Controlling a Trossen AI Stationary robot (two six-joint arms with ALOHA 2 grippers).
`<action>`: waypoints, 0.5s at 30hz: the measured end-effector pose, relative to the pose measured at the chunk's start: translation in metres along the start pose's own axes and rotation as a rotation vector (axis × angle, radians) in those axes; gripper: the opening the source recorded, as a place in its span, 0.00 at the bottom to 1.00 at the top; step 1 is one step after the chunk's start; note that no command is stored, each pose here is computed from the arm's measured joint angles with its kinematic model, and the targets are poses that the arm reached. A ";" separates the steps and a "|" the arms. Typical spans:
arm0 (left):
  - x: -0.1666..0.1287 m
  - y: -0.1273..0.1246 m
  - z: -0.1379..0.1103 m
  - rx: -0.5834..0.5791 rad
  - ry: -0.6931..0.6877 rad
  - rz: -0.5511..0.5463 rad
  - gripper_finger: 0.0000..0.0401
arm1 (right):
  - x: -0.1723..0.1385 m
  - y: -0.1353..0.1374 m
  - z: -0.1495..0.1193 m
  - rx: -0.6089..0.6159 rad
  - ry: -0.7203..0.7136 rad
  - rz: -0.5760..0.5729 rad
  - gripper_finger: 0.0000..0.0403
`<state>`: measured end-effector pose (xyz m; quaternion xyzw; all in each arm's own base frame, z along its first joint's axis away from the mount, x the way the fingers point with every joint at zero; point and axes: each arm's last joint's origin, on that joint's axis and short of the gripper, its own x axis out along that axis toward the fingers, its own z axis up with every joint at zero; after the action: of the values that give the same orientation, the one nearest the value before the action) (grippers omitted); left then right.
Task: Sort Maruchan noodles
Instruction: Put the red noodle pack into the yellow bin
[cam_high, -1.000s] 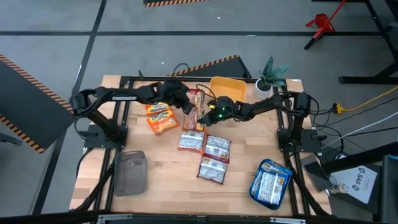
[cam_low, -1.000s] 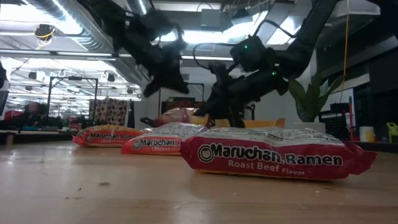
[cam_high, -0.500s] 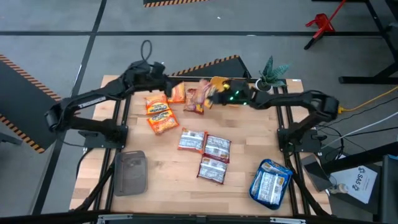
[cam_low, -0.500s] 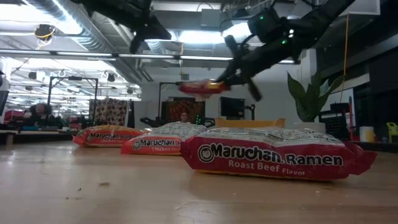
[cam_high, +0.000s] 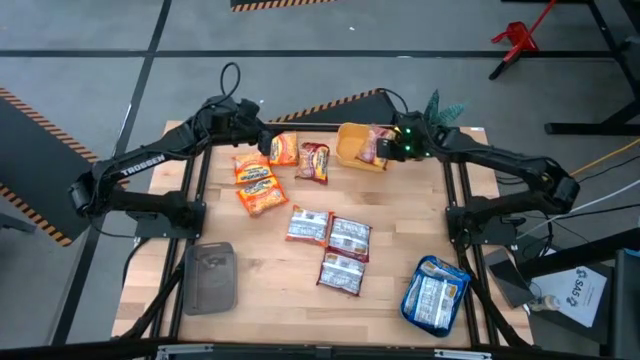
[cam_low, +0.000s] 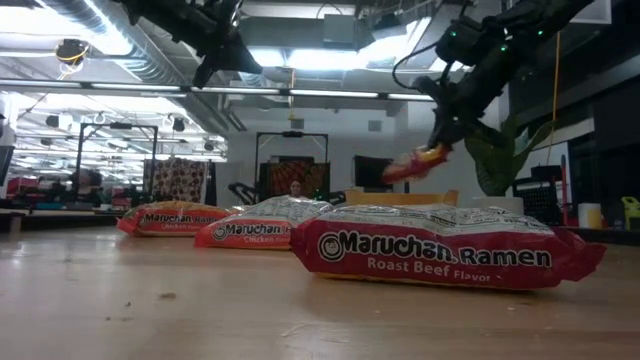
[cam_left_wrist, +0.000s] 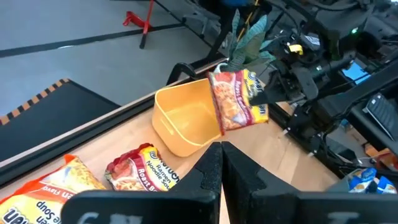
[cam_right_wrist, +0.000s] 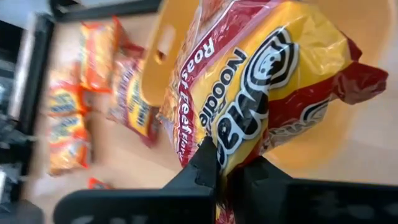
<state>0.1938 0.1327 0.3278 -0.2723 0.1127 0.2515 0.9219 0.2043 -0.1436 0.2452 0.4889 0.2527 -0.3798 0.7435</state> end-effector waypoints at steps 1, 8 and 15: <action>0.000 0.001 0.000 0.000 -0.002 0.005 0.00 | -0.002 0.000 0.000 -0.013 0.007 -0.028 0.01; 0.001 0.003 0.001 -0.004 -0.004 0.017 0.00 | -0.019 0.013 0.016 -0.099 -0.051 -0.187 0.01; 0.001 0.003 0.001 0.001 -0.003 0.018 0.00 | -0.018 0.022 0.026 -0.173 0.038 -0.316 0.01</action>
<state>0.1934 0.1356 0.3266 -0.2704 0.1139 0.2602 0.9199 0.2117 -0.1562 0.2809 0.3846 0.3722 -0.4593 0.7089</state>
